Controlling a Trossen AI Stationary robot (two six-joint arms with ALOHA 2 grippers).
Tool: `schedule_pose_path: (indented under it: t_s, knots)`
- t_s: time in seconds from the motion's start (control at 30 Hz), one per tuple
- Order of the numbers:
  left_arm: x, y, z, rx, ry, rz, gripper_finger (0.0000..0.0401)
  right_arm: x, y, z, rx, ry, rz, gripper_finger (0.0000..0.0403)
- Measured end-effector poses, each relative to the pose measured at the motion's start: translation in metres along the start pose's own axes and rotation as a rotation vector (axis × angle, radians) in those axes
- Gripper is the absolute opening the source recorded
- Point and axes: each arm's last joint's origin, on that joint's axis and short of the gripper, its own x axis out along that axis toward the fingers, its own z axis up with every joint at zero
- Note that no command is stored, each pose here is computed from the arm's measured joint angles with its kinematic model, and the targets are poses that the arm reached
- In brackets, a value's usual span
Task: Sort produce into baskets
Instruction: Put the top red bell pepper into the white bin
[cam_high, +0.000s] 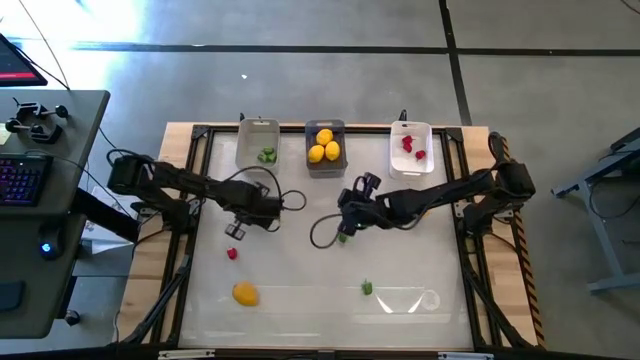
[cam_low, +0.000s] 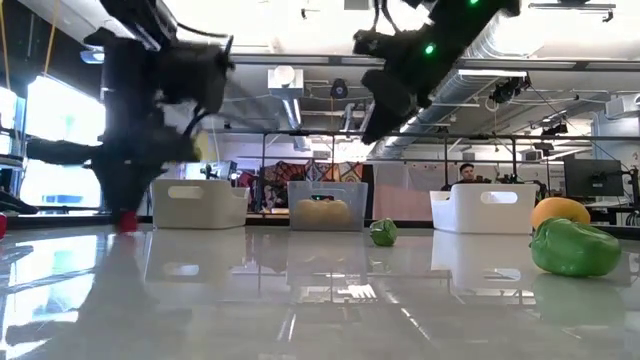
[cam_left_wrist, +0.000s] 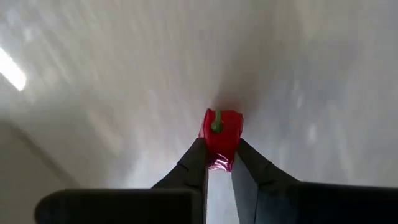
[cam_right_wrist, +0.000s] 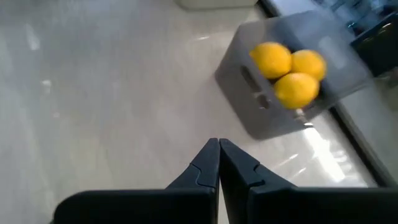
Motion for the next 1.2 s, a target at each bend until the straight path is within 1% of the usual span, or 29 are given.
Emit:
schedule_pose_path:
  t_s: [0.07,0.17,0.27,0.37,0.43,0.5,0.6,0.7,0.8,0.93,1.1,1.2]
  knots:
    - [-0.007,0.006,0.005,-0.035,-0.156,-0.029,0.0028,-0.007,0.003,0.000,-0.009,-0.026,-0.040,0.0000]
    - [-0.019,0.019,0.012,-0.117,-0.416,-0.075,0.0029,-0.013,0.010,-0.002,-0.035,-0.059,-0.064,0.0000]
    - [-0.029,0.034,0.019,-0.206,-0.667,-0.109,0.0028,-0.011,0.018,-0.008,-0.050,-0.122,-0.052,0.0000]
    - [-0.035,0.047,0.024,-0.278,-0.879,-0.130,0.0028,-0.004,0.025,-0.018,-0.074,-0.205,-0.028,0.0000]
    - [-0.039,0.056,0.028,-0.316,-1.004,-0.122,0.0030,0.000,0.027,-0.023,-0.062,-0.278,-0.019,0.0000]
    - [-0.043,0.064,0.031,-0.359,-1.106,-0.087,0.0031,0.003,0.027,-0.029,-0.049,-0.340,-0.014,0.0000]
    - [-0.050,0.072,0.034,-0.373,-1.250,-0.020,0.0031,0.005,0.027,-0.032,-0.053,-0.391,0.017,0.0000]
    - [-0.051,0.072,0.034,-0.363,-1.325,0.021,0.0031,0.005,0.027,-0.030,-0.074,-0.397,0.053,0.0000]
    - [-0.050,0.070,0.034,-0.353,-1.359,0.038,0.0031,0.003,0.027,-0.022,-0.029,-0.422,0.101,0.0000]
    - [-0.051,0.066,0.037,-0.331,-1.351,0.068,0.0031,0.000,0.026,-0.013,0.024,-0.445,0.112,0.0000]
    - [-0.051,0.064,0.038,-0.319,-1.326,0.143,0.0031,-0.004,0.029,-0.011,0.025,-0.455,0.115,0.0001]
    - [-0.050,0.065,0.038,-0.328,-1.310,0.145,0.0031,-0.006,0.031,-0.010,0.016,-0.452,0.116,0.0015]
